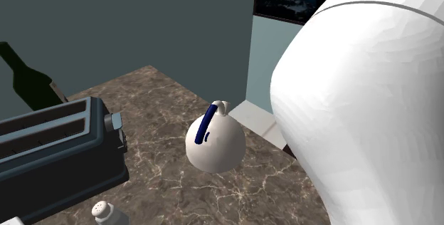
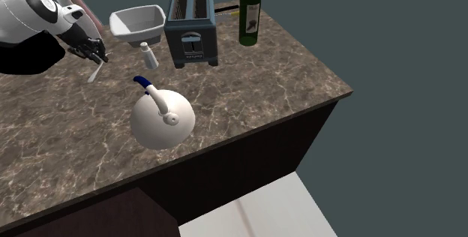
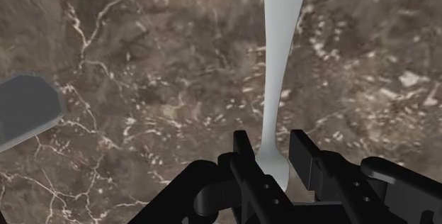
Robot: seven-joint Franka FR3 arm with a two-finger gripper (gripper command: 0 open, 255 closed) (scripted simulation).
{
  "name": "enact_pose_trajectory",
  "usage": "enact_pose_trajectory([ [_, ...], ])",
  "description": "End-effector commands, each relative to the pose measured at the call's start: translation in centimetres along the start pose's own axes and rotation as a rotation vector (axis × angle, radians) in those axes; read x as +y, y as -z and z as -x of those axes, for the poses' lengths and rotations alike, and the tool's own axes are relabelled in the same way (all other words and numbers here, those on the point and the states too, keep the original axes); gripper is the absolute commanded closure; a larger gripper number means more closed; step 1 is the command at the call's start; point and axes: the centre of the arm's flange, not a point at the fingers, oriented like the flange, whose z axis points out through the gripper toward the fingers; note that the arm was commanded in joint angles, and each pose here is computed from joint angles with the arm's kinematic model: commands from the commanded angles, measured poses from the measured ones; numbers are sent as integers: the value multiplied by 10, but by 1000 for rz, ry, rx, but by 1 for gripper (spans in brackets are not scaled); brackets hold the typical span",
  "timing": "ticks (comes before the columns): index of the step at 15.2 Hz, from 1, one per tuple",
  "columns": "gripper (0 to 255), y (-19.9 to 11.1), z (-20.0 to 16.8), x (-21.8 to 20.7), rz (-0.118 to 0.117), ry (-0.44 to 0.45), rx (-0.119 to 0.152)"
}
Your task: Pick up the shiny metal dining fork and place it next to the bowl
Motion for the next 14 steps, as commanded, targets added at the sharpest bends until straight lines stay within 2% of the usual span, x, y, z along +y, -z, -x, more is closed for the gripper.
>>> enact_pose_trajectory([
  [1,255,-1,0,0,0,0,1],
  [5,255,-1,0,0,0,0,1],
  [6,0,-1,0,0,0,0,1],
  [11,0,-1,0,0,0,0,1],
  [14,0,39,0,0,0,0,1],
])
